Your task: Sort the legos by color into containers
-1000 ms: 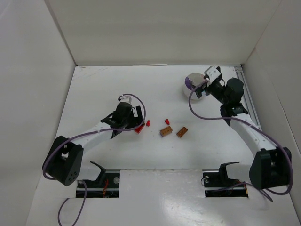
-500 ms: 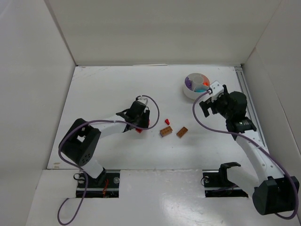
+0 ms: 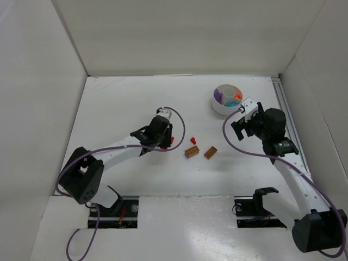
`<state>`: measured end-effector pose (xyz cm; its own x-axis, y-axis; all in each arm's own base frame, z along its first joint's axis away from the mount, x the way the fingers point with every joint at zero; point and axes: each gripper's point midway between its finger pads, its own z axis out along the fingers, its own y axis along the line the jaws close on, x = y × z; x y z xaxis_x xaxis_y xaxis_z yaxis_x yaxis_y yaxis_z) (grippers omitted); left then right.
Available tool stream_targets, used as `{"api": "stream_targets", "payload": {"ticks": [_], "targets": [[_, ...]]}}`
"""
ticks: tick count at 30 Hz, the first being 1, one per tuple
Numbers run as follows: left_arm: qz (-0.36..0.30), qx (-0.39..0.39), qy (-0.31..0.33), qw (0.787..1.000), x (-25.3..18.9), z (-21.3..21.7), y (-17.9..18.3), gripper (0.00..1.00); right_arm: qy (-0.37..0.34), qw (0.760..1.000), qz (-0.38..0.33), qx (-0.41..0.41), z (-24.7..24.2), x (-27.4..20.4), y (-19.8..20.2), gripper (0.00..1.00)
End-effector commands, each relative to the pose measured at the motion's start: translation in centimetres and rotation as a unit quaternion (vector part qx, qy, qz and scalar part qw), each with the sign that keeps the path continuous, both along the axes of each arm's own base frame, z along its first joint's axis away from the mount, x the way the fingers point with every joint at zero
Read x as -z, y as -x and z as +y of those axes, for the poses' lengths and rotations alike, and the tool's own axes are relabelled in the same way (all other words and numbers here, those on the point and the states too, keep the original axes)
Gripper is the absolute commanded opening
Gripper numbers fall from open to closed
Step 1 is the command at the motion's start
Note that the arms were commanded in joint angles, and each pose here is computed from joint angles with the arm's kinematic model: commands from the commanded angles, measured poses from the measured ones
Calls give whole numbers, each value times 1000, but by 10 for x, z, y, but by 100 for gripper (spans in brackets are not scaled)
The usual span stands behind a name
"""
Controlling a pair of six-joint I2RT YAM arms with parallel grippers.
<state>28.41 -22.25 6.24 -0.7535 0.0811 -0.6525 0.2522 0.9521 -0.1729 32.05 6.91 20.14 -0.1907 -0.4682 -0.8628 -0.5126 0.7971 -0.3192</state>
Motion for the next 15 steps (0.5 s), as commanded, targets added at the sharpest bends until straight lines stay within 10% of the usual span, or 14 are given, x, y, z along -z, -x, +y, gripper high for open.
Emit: {"api": "stream_targets", "payload": {"ticks": [1, 8, 15], "targets": [[-114, -19, 70, 991, -79, -20, -37, 9, 11, 999, -35, 24, -12, -25, 4, 100], [-255, 14, 158, 954, -183, -76, -98, 12, -15, 988, -22, 154, -55, -26, 6, 100], [-291, 90, 223, 926, -232, -136, -126, 12, -32, 997, -57, 31, -19, -49, -10, 100]]}}
